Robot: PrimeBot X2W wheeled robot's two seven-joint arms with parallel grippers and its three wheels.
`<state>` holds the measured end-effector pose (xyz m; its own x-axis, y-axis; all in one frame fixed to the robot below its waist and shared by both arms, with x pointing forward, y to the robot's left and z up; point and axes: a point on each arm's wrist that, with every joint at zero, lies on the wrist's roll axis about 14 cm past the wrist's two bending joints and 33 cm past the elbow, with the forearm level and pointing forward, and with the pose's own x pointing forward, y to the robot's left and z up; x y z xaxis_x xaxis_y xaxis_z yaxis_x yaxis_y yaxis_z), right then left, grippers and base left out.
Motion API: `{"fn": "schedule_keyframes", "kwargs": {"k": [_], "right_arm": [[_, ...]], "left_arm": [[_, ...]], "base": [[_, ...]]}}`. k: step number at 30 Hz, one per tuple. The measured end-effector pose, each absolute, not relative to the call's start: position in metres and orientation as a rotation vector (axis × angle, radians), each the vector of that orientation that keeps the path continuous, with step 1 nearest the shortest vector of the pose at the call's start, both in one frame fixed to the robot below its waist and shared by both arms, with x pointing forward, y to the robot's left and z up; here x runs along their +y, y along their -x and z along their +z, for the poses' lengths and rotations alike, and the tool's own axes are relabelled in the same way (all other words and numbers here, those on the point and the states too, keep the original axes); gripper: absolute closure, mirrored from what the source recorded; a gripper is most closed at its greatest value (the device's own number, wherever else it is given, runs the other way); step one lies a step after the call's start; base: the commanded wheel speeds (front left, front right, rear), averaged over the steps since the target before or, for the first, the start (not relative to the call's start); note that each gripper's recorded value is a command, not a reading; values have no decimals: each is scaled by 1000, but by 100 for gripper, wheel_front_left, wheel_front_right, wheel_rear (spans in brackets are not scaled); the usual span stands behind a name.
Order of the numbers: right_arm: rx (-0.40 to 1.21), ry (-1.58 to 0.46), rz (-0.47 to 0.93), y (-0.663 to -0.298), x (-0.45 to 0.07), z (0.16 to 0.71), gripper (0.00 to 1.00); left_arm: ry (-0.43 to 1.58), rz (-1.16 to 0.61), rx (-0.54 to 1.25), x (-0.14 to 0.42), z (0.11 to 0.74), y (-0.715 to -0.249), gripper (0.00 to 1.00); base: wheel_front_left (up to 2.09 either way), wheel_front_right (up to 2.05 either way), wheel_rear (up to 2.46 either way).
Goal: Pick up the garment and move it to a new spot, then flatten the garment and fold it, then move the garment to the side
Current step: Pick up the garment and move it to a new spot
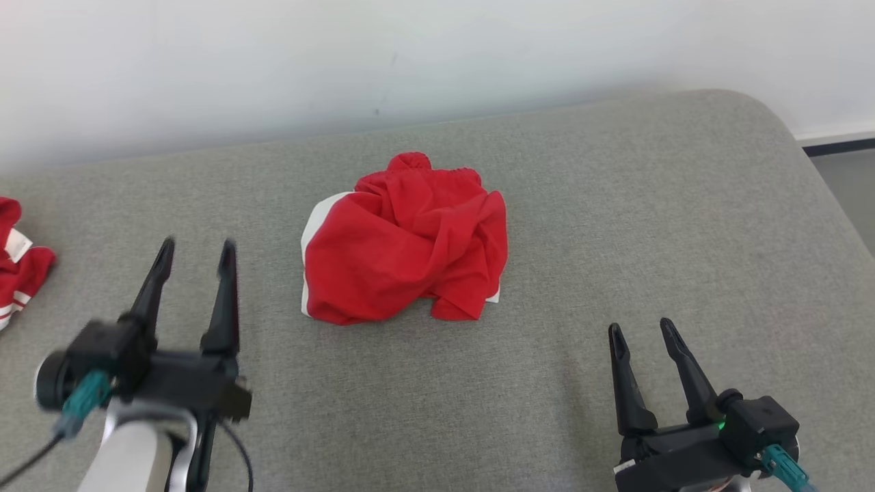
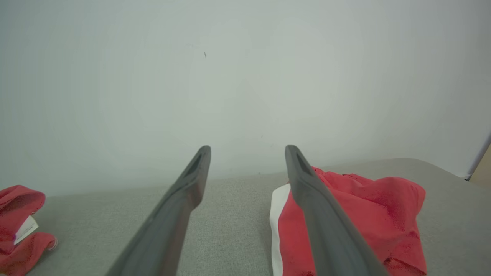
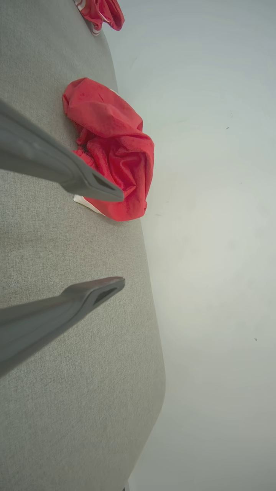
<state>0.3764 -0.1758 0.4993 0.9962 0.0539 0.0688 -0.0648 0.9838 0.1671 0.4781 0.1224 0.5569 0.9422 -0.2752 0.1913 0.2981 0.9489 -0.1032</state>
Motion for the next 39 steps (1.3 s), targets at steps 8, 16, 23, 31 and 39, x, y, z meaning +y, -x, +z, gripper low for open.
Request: {"fn": "schedule_keyframes", "kwargs": {"k": [8, 16, 23, 31, 39], "right_arm": [[-64, -159, 81, -375, -169, 500, 0], [-67, -148, 86, -372, -168, 501, 0], [-75, -149, 103, -367, -163, 504, 0], [-72, -146, 98, -361, -164, 503, 0], [-64, -142, 98, -358, -164, 500, 0]], "left_arm": [[81, -135, -113, 169, 523, -430, 0], [74, 1, -88, 200, 509, -392, 0], [89, 65, -83, 214, 505, -370, 0], [28, -18, -41, 199, 493, -358, 0], [46, -12, -50, 201, 496, -351, 0]], "base": [[0, 0, 0], [0, 0, 0], [0, 0, 0], [0, 0, 0], [0, 0, 0]]}}
